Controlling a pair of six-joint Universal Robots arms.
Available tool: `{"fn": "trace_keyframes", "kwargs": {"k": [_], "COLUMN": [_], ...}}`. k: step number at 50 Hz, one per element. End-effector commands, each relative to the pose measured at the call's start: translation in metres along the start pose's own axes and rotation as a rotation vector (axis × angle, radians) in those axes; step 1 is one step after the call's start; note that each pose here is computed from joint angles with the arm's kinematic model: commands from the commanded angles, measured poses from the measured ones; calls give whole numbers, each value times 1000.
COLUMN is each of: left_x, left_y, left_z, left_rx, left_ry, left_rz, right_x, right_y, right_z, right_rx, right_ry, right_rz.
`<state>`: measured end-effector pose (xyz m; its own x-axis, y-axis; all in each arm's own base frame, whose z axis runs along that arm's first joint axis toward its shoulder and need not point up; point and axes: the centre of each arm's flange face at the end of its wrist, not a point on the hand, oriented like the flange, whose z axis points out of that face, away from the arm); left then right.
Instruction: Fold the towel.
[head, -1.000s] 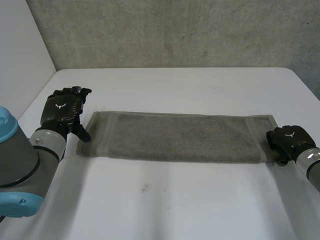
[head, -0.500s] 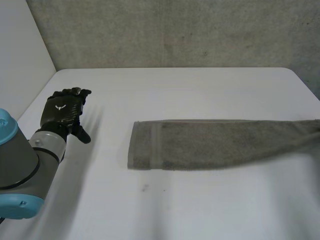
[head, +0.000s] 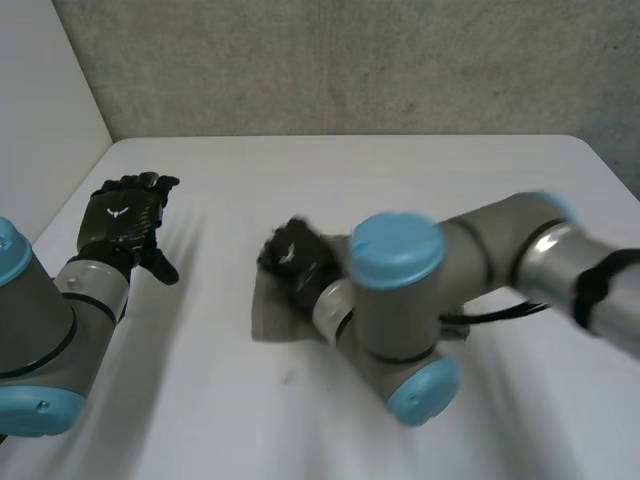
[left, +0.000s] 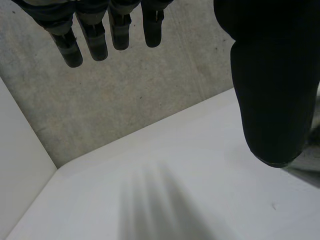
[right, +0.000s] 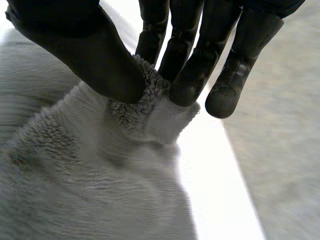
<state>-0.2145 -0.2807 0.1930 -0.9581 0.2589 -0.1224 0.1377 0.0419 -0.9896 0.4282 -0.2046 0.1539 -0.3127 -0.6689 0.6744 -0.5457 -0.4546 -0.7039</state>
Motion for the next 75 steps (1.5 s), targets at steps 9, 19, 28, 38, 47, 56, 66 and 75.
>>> {"fn": "trace_keyframes", "kwargs": {"k": [9,19,28,38,47,56,66,75], "left_x": [1,3,15,29,28,27,21,20], "left_y": [0,0,-1,-3,-4,-13,-23,-35], "left_z": [-1,-2,-8,-15,-15,-16,-13,-7], "left_rx": [0,-1,2,10,13,40,66,93], "left_ry": [5,8,49,88,86,81,64,60], "left_rz": [2,2,5,9,8,9,7,2], "right_x": [31,75,75,81,113,73,-39,-16], "right_y": [-17,30,114,144,131,36,6,-19], "right_z": [-23,-66,-92,-96,-93,-45,-16,-25], "right_rx": [-33,-172,-284,-298,-306,-74,52,85], "right_ry": [36,116,102,202,339,192,-197,-152], "right_rz": [188,441,558,556,388,-54,-304,-140]}}
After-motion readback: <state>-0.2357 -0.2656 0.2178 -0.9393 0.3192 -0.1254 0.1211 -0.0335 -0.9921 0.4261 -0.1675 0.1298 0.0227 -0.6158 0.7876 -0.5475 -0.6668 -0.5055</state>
